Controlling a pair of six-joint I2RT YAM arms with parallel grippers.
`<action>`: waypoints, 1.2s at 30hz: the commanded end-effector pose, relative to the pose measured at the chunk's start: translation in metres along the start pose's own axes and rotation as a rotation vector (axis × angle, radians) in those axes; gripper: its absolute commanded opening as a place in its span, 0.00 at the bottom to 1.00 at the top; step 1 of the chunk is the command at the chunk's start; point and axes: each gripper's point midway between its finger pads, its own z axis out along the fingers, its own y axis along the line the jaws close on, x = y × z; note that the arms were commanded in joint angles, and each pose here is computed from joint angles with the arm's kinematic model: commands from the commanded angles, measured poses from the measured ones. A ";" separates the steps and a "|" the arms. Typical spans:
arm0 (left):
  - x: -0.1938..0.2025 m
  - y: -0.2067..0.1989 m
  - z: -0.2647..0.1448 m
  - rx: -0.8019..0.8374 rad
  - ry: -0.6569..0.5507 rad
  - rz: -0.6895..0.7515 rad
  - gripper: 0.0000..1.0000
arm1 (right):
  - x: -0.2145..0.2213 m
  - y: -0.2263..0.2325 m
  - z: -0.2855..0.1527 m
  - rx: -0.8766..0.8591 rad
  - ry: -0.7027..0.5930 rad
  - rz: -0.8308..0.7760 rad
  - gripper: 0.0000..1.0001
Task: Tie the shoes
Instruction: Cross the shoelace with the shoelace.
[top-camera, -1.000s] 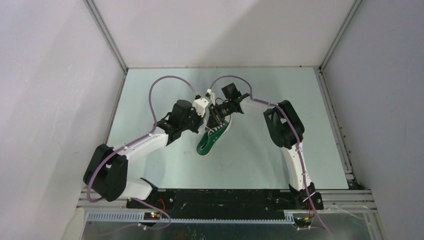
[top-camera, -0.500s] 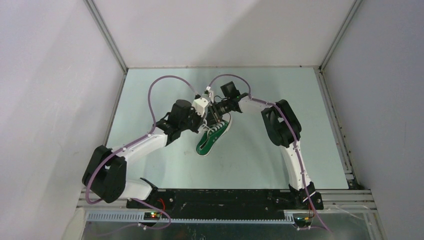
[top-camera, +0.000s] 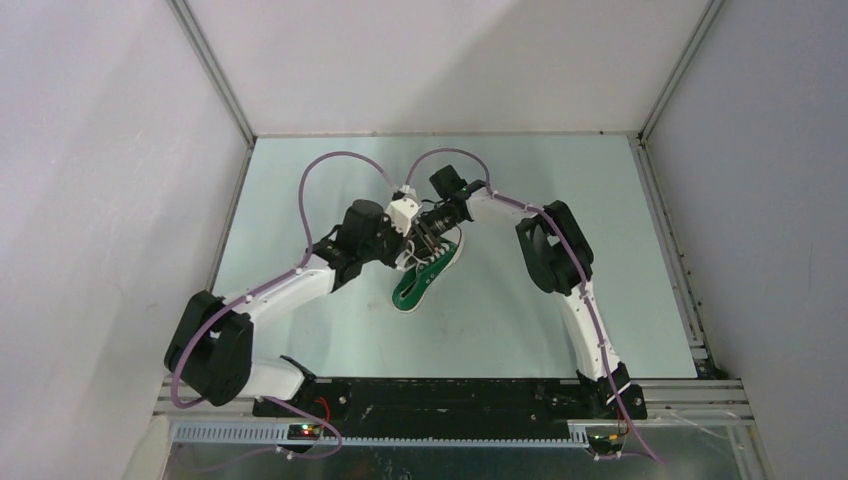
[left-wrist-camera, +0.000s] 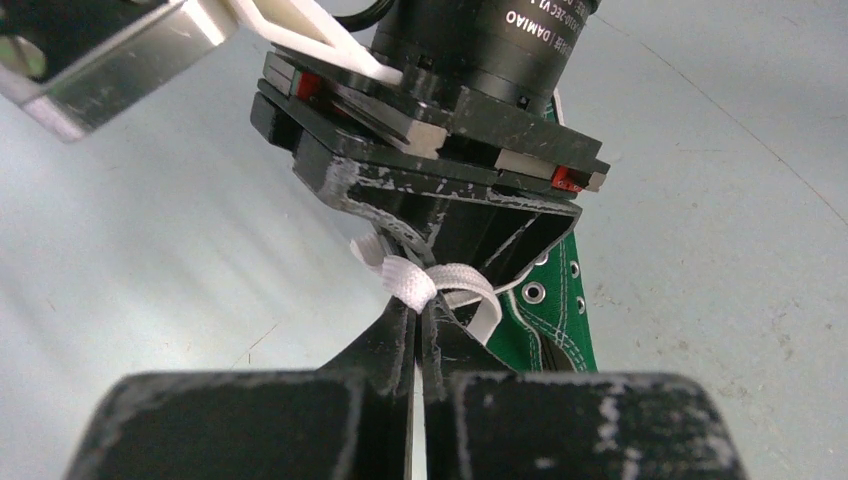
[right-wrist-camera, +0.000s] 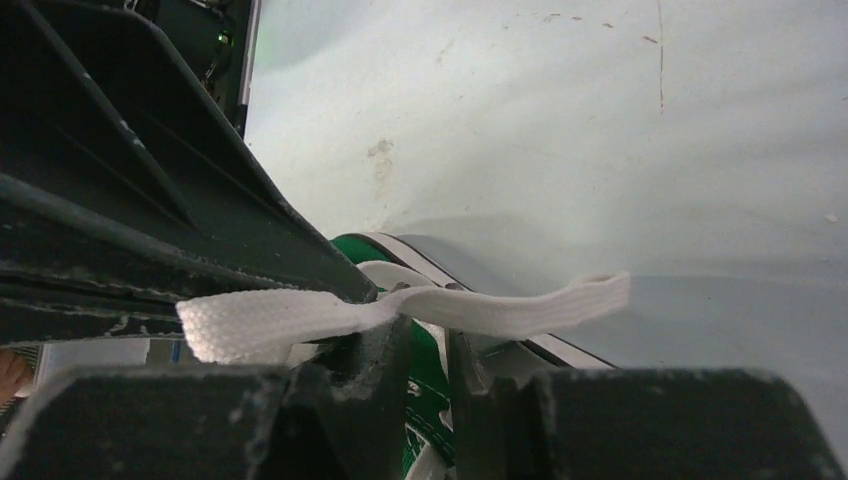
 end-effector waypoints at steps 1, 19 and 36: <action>-0.026 0.009 -0.006 -0.034 -0.086 0.047 0.00 | 0.006 0.013 0.003 -0.052 0.040 -0.064 0.22; -0.024 0.009 -0.005 -0.032 -0.082 0.053 0.00 | 0.014 0.028 0.010 -0.141 0.063 -0.103 0.35; -0.020 0.008 -0.005 -0.029 -0.075 0.035 0.00 | 0.003 0.033 0.028 -0.177 -0.008 0.001 0.23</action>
